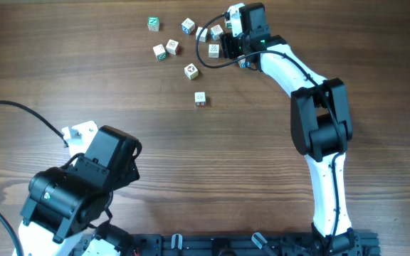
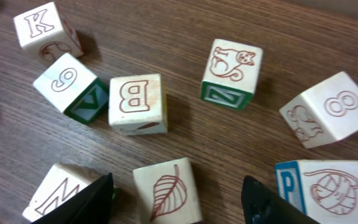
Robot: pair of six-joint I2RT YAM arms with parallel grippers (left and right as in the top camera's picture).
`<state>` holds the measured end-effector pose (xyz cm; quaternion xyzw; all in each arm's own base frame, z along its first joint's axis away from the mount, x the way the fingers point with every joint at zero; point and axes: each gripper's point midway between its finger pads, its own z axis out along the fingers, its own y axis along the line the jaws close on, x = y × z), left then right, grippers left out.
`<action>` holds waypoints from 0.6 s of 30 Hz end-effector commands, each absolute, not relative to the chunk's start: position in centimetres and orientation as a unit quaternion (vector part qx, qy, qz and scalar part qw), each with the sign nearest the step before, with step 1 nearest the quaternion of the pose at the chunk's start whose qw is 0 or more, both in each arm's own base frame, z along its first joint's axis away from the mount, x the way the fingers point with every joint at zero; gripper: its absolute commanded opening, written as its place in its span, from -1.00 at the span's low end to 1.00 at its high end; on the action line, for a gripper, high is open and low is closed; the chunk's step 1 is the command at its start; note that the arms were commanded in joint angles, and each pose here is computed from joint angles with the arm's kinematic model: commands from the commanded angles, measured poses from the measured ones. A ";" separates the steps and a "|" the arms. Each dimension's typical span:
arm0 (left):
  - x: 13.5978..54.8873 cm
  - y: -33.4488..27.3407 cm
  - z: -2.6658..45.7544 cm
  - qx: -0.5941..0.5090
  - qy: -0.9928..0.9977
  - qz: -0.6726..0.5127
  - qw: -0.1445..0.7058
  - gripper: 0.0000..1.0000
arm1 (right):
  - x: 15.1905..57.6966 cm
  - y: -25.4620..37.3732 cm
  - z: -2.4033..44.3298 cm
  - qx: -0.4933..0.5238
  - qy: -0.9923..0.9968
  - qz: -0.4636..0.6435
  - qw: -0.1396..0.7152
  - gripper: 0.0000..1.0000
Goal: Form a horizontal line
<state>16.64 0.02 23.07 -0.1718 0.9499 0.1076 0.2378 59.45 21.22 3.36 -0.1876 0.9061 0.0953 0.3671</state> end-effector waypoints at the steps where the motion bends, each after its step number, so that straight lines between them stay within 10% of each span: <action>1: 16.6 0.4 23.1 -0.185 0.946 0.113 0.241 1.00 | 59.0 22.1 1.5 -0.203 0.906 0.110 0.356 0.25; 18: 16.6 0.4 23.1 -0.185 0.946 0.113 0.241 1.00 | 59.3 22.3 0.9 -0.201 0.904 0.112 0.361 0.06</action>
